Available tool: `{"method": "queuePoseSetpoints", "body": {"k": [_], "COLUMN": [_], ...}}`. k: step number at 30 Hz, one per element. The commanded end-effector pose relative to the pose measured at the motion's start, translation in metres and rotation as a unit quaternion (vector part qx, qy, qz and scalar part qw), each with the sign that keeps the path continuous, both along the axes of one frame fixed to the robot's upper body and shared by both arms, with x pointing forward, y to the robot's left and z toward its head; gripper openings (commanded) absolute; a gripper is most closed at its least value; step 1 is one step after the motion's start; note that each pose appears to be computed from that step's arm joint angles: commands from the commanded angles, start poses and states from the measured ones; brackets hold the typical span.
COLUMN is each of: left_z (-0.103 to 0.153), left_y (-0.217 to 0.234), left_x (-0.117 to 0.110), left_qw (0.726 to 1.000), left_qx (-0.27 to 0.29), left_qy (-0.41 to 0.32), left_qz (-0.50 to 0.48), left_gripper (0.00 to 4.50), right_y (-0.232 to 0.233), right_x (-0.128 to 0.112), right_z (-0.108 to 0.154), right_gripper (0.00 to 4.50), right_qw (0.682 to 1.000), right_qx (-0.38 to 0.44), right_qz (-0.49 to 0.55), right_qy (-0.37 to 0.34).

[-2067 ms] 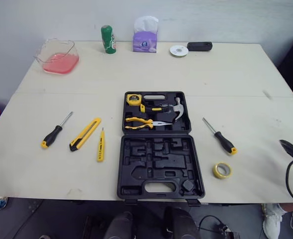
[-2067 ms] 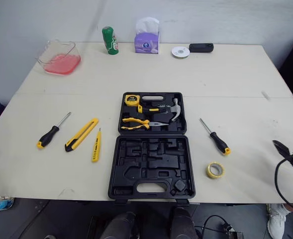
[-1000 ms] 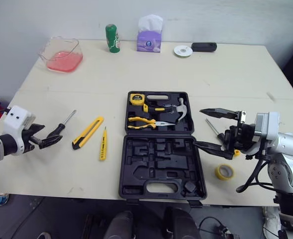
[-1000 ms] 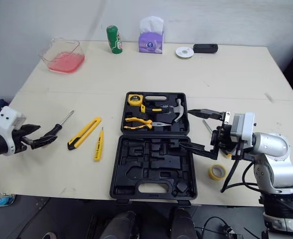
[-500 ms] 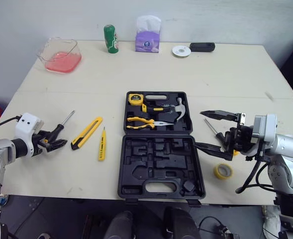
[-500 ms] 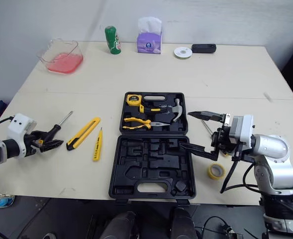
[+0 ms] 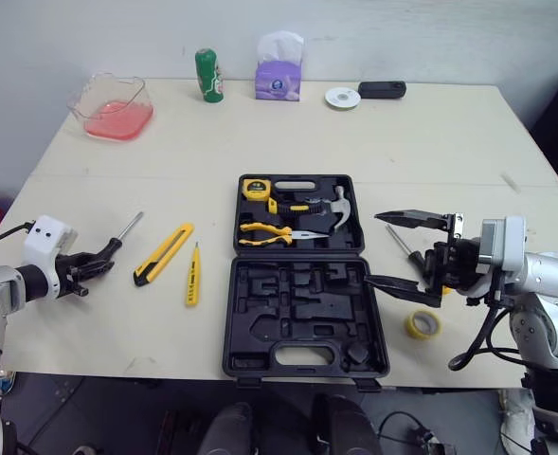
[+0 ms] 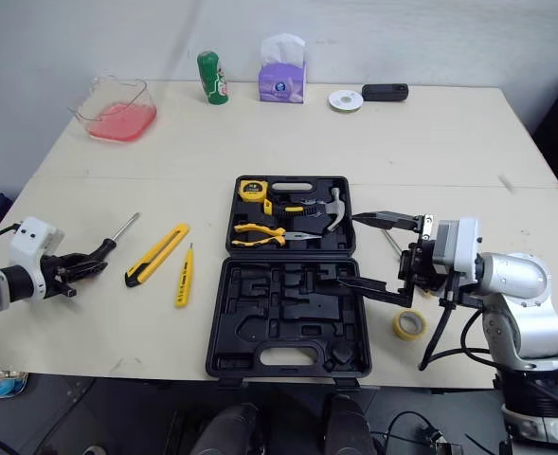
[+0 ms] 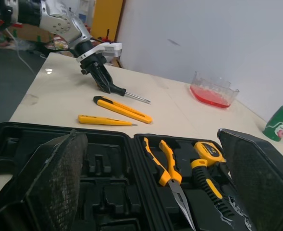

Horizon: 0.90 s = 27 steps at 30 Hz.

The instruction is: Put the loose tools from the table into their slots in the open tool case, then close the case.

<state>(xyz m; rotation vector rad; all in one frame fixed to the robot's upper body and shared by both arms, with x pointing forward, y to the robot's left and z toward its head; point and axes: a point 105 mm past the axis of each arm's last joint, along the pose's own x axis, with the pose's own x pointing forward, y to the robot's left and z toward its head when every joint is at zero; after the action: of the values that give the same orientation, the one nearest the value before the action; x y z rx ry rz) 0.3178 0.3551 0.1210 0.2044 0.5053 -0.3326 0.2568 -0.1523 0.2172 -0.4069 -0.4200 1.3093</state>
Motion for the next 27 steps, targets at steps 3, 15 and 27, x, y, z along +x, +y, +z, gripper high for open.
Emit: {"method": "queuePoseSetpoints", "body": {"k": [3,15,27], "left_z": [0.031,0.102,0.096], "left_y": [0.001,-0.099,-0.228], "left_x": [-0.001,-0.012,-0.012], "left_qw": [0.998,0.943,0.888], "left_qx": [0.021,0.01,0.071], "left_qy": [-0.049,-0.187,-0.088], "left_qz": [-0.025,-0.276,-0.445], "left_gripper": [1.03,1.03,1.03], "right_y": [0.009,-0.015,-0.059], "right_x": [-0.008,0.009,0.015], "right_z": [0.017,0.01,-0.019], "right_gripper": [4.5,4.5,4.5], "right_qw": [0.998,0.999,0.991], "right_qx": [0.052,0.016,-0.025], "right_qz": [0.019,-0.039,-0.111], "right_qy": [0.012,0.014,0.069]}}
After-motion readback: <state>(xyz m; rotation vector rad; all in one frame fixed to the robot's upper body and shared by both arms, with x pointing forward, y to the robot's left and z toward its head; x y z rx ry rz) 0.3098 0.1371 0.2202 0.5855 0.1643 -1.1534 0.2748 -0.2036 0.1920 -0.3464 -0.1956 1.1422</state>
